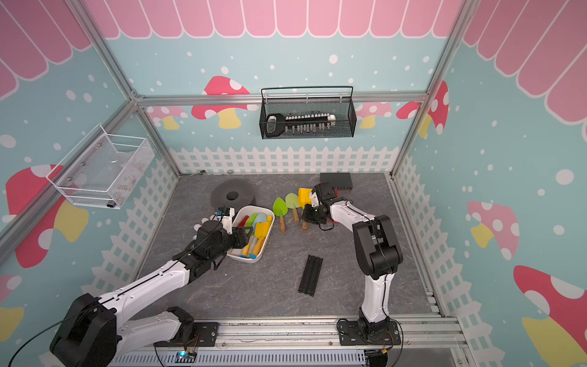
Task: Take the shovel out of the storage box
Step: Place the shovel at the center of the board.
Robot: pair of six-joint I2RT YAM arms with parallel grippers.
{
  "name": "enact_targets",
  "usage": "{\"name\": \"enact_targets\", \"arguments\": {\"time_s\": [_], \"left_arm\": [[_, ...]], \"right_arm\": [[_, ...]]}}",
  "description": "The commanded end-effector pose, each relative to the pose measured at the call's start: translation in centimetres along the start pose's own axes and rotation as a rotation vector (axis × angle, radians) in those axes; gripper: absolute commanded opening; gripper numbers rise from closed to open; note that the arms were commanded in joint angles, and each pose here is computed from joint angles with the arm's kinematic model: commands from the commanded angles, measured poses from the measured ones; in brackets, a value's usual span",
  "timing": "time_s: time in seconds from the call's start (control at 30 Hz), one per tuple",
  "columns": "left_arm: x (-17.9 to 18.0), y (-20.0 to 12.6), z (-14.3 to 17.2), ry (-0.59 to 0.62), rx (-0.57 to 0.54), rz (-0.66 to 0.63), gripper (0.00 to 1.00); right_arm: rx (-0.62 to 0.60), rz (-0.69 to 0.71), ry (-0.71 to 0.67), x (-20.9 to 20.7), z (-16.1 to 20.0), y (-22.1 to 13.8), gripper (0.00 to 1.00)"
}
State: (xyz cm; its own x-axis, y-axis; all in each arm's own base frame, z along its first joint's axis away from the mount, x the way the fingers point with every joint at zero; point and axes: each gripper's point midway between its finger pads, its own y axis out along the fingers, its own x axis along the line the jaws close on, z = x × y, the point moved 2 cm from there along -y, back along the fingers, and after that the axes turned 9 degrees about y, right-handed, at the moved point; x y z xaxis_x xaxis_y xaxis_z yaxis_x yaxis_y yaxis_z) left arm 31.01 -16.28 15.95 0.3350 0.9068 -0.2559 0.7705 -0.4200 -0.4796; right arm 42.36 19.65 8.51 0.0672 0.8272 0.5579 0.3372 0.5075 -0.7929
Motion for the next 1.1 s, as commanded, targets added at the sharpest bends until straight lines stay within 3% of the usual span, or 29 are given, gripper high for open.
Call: {"name": "enact_targets", "arguments": {"time_s": [0.0,0.53,1.07], "left_arm": [[-0.6,0.1,-0.7,0.017,-0.002,0.02,0.55],[-0.8,1.0,-0.1,0.014,0.03,0.039,0.53],[-1.1,0.8,-0.2,0.015,0.031,0.05,0.52]], "right_arm": [[-0.013,-0.009,0.036,-0.5,-1.3,0.1,0.2],[-0.053,0.167,0.09,-5.6,-4.2,1.1,0.21],[-0.089,0.261,0.144,-7.3,-5.8,2.4,0.28]]}}
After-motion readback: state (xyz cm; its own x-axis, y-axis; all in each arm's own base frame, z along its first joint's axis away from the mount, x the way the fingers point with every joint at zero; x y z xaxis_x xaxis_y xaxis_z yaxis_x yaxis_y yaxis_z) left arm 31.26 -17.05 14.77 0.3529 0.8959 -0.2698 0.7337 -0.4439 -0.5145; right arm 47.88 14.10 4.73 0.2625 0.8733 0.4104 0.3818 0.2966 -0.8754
